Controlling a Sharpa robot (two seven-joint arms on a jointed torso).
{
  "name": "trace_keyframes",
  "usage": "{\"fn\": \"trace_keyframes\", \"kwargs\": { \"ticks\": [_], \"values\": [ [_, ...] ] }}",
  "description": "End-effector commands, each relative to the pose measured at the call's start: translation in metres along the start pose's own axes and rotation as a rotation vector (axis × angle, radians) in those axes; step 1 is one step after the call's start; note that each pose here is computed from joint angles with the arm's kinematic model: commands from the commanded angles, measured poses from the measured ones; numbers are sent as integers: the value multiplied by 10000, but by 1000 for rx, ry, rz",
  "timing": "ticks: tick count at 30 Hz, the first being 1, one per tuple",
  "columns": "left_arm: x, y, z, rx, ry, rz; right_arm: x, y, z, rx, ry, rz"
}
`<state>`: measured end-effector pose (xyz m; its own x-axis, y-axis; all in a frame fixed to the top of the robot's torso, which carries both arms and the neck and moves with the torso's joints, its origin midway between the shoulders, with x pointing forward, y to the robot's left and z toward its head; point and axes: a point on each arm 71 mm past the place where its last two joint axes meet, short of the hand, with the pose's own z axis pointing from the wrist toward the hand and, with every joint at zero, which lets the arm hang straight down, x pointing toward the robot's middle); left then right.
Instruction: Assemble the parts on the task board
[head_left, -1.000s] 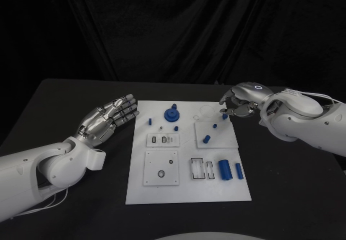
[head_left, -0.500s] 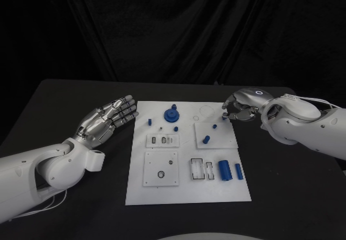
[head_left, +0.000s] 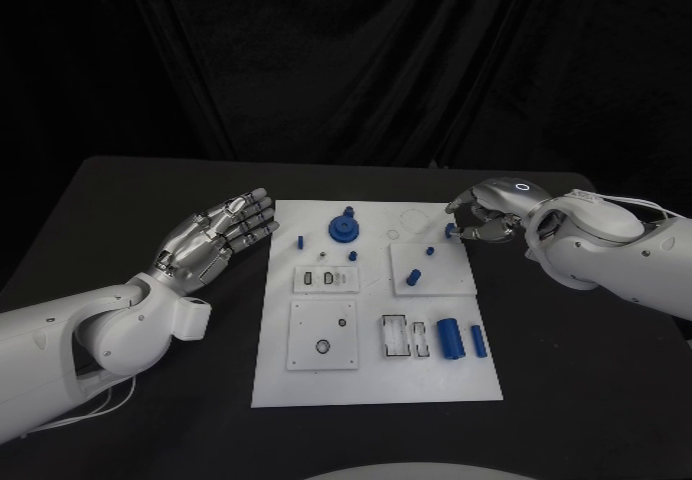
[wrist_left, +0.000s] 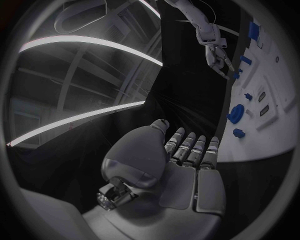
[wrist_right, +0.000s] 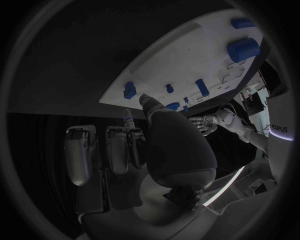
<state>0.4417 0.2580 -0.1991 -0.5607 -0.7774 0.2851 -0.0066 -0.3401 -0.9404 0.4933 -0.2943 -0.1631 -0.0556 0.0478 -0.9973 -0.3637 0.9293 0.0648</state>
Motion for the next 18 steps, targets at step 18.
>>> {"fn": "trace_keyframes", "kwargs": {
  "ticks": [18],
  "values": [
    [14,-73,-2,121,17,-16,90,-38,0,41,40,-4]
  ]
}}
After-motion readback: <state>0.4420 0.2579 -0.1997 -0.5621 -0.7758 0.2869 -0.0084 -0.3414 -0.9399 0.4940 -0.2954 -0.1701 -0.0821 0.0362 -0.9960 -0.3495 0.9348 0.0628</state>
